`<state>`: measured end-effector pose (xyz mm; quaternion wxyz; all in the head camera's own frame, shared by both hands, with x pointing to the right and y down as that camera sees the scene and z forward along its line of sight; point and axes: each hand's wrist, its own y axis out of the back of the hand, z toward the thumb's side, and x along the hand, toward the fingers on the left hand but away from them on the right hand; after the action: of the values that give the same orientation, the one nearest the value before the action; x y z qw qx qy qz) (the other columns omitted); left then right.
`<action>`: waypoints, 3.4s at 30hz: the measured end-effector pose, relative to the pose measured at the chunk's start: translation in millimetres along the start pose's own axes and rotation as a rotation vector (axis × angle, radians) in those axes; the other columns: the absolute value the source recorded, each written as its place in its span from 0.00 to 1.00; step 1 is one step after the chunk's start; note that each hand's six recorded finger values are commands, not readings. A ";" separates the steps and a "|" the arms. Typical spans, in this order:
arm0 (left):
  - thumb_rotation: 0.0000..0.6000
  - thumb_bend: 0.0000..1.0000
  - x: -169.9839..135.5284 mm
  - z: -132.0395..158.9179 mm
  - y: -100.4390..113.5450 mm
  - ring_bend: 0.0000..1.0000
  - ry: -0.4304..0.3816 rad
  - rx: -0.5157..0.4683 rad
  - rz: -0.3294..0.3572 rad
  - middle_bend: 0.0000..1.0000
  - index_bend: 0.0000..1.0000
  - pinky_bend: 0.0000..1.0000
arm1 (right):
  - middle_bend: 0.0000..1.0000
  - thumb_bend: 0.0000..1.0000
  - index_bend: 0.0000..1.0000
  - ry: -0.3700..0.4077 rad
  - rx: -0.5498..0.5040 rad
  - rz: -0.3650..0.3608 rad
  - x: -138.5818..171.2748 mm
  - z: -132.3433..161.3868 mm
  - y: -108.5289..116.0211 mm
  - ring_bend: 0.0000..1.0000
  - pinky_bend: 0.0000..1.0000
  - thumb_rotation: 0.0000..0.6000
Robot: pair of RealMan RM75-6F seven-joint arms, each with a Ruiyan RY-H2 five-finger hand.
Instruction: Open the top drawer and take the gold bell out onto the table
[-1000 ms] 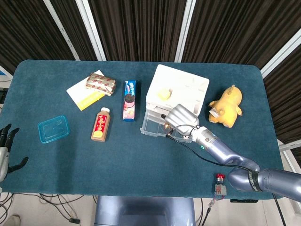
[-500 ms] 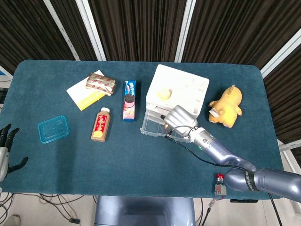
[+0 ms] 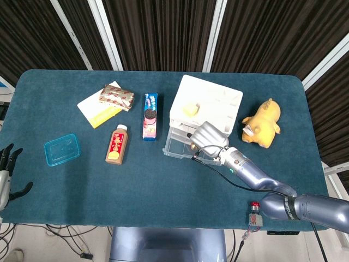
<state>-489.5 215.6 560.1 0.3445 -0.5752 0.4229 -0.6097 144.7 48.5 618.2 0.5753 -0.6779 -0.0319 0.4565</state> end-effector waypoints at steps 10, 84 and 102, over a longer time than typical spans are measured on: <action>1.00 0.19 0.4 -0.1 -0.2 0.00 0.000 -0.003 -0.001 0.00 0.10 0.00 | 1.00 0.19 0.44 0.007 0.002 0.008 -3.0 2.6 -1.0 1.00 1.00 1.00; 1.00 0.19 1.0 -1.2 -1.2 0.00 0.011 -0.001 -0.016 0.00 0.10 0.00 | 1.00 0.19 0.40 0.012 -0.012 0.004 -5.1 13.6 9.4 1.00 1.00 1.00; 1.00 0.19 1.0 -1.3 -0.9 0.00 0.010 -0.001 -0.014 0.00 0.10 0.00 | 1.00 0.19 0.40 0.012 -0.016 0.028 -6.7 11.5 4.8 1.00 1.00 1.00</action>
<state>-490.8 215.2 561.4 0.3378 -0.5751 0.4207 -0.6150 131.0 51.7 619.2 0.5637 -0.6854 -0.0225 0.4604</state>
